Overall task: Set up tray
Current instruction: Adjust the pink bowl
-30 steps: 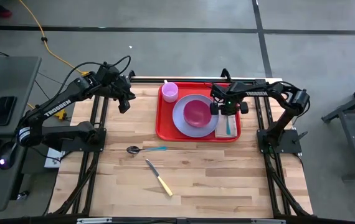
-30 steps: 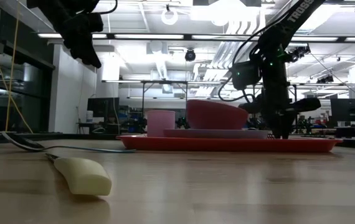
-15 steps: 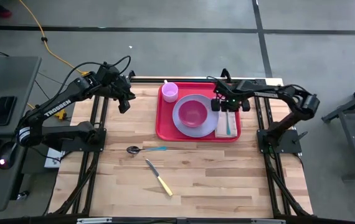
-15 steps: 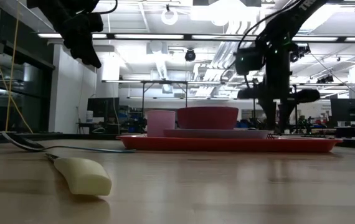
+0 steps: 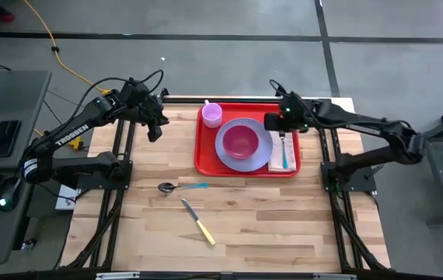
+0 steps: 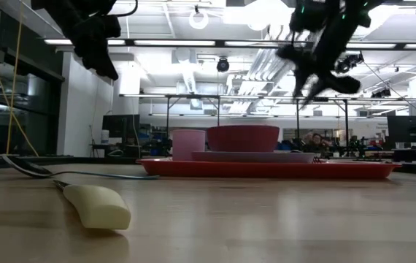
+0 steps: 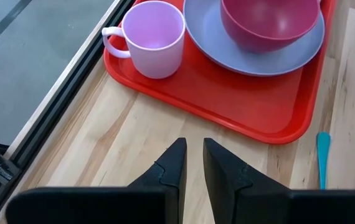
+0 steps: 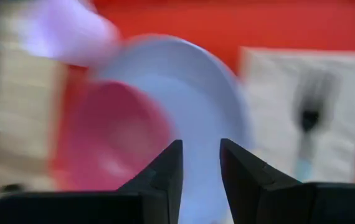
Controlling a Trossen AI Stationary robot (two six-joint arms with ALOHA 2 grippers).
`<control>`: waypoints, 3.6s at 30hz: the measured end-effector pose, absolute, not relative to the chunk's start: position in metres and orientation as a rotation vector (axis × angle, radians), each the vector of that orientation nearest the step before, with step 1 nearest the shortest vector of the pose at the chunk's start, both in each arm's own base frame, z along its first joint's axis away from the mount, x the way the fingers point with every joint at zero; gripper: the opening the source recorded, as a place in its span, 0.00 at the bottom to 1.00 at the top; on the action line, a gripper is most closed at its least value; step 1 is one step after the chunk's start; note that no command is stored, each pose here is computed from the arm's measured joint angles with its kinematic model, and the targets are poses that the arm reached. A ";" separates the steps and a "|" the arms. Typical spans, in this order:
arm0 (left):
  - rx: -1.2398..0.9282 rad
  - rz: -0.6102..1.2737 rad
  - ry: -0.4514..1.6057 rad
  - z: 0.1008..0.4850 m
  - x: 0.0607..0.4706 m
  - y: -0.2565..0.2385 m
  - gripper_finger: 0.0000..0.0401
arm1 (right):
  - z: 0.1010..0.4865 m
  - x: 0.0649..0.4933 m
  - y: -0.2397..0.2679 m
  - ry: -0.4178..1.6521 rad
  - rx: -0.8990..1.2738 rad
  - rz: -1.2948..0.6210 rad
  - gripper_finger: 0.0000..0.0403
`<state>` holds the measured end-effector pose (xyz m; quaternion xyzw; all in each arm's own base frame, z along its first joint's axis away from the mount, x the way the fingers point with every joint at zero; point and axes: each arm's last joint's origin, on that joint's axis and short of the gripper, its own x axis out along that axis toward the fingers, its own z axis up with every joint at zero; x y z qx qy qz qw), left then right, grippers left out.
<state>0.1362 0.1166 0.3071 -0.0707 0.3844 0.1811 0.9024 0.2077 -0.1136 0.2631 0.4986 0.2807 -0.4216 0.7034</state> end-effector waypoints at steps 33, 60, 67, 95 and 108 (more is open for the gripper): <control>-0.311 0.218 0.761 0.305 0.136 0.109 0.21 | 0.248 0.312 -0.047 0.480 0.834 -0.277 0.07; -0.669 -0.032 0.770 0.307 0.160 0.067 0.21 | 0.248 0.315 0.005 0.540 0.629 -0.104 0.07; -0.581 -0.045 0.772 0.309 0.171 0.052 0.21 | 0.248 0.315 -0.006 0.528 0.596 -0.129 0.07; -0.678 0.062 0.684 0.285 0.242 0.065 0.21 | 0.220 0.269 -0.101 0.896 0.466 -0.235 0.07; -0.687 0.063 0.684 0.282 0.247 0.066 0.21 | 0.227 0.264 -0.102 1.006 0.364 -0.292 0.07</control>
